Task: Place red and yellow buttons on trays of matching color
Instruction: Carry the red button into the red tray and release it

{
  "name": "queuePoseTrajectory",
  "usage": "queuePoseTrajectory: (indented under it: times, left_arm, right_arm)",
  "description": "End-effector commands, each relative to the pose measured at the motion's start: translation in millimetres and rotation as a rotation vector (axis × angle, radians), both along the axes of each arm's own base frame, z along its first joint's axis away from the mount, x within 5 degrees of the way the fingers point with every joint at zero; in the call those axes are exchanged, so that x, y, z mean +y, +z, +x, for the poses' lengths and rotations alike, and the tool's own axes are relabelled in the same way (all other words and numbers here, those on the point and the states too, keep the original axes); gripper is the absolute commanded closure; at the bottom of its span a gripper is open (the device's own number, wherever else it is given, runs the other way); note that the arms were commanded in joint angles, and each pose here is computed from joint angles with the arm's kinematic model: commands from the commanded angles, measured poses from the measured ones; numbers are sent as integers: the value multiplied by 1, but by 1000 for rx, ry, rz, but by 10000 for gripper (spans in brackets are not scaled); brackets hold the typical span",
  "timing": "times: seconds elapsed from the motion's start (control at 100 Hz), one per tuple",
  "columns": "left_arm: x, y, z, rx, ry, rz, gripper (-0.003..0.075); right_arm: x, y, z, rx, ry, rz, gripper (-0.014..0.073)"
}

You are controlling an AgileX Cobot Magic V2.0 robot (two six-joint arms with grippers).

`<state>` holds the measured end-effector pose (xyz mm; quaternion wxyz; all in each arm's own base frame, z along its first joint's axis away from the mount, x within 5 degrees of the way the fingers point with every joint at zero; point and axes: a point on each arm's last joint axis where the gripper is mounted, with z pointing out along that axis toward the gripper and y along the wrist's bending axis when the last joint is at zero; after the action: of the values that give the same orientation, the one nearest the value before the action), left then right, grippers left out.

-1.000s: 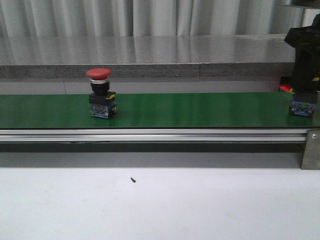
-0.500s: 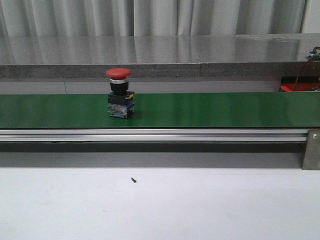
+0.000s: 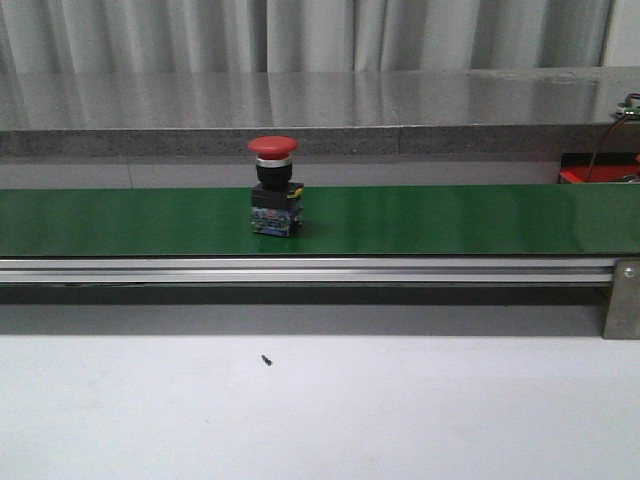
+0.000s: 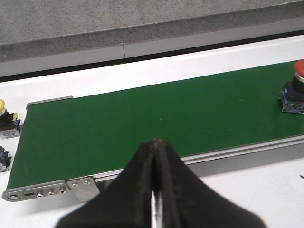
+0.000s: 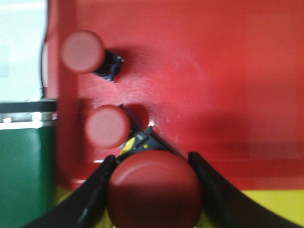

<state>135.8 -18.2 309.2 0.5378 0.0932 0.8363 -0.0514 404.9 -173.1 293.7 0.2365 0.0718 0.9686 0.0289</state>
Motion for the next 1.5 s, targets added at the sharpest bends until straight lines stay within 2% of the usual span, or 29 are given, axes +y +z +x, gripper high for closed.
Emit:
queuePoseTrajectory:
  times: [0.0, 0.13, 0.37, 0.75, 0.85, 0.91, 0.99, 1.04, 1.13, 1.34, 1.49]
  left_arm:
    - [1, 16, 2, -97, 21, -18, 740]
    - [1, 16, 2, -97, 21, -18, 740]
    - [1, 16, 2, -97, 21, -21, 740]
    - [1, 16, 2, -97, 21, -23, 740]
    - [1, 16, 2, -97, 21, -23, 740]
    - [1, 16, 2, -97, 21, -23, 740]
    - [1, 16, 2, -97, 21, -23, 740]
    - [1, 16, 2, -97, 21, -23, 740]
    - [1, 16, 2, -97, 21, -23, 740]
    - [1, 16, 2, -97, 21, -23, 740]
    - [1, 16, 2, -97, 21, -23, 740]
  right_arm:
    - [-5, 20, 5, -100, -20, -32, 349]
    - [-13, -4, 20, -73, -24, -19, 349]
    - [-18, -31, 30, -25, -25, -4, 349]
    - [-22, -45, 32, 13, -22, -20, 340]
    - [-22, -45, 32, 14, -21, -20, 264]
    - [-22, -45, 31, 20, -20, -18, 171]
    - [-21, -45, 30, 30, -16, -13, 90]
    - [-20, -41, 28, 30, -15, -15, 58]
    - [-18, -30, 25, 13, -14, -23, 53]
    - [-9, 17, 9, -64, -7, -58, 53]
    - [15, 53, -7, -79, 44, -50, 53]
